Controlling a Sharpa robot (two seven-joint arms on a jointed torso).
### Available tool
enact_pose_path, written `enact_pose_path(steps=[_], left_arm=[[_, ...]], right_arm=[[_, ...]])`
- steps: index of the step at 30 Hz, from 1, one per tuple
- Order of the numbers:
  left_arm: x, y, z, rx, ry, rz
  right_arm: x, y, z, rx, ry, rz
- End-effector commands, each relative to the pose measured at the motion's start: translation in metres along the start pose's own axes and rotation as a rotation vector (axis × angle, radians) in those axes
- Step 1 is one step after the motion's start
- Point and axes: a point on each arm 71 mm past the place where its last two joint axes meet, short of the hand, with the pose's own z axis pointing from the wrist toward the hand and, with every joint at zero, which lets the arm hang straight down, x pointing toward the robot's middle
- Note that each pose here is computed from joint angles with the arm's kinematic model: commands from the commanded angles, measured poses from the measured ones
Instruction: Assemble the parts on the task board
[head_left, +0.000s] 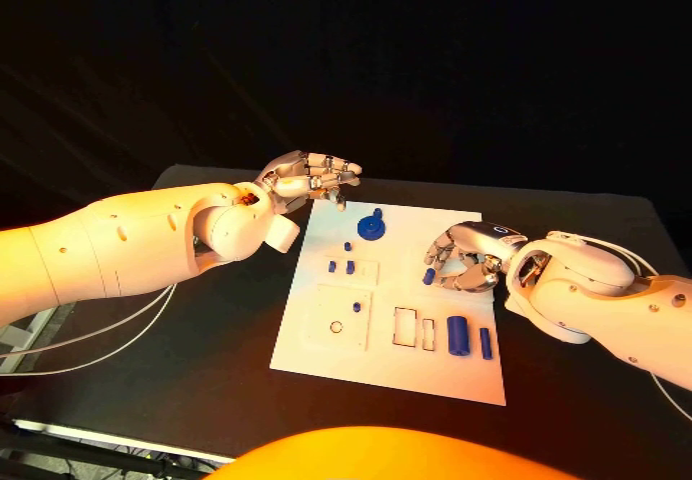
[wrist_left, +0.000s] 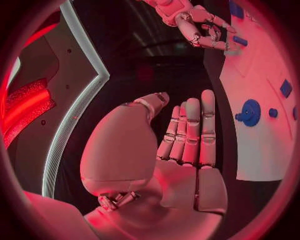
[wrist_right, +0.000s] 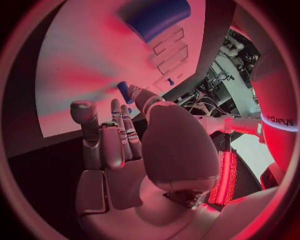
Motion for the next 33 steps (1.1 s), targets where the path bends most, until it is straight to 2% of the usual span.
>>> enact_pose_path(steps=[1, 20, 33], left_arm=[[0.0025, -0.0006, 0.0005, 0.004, 0.021, -0.007], [0.0027, -0.0001, -0.0001, -0.006, 0.031, -0.030], [0.0019, 0.0000, -0.0008, -0.009, 0.028, -0.038]], right_arm=[[0.0033, 0.0026, 0.0018, -0.007, 0.021, -0.024], [0.0114, 0.0055, 0.0083, -0.005, 0.032, -0.037], [0.0123, 0.0084, 0.0107, 0.009, -0.015, -0.033]])
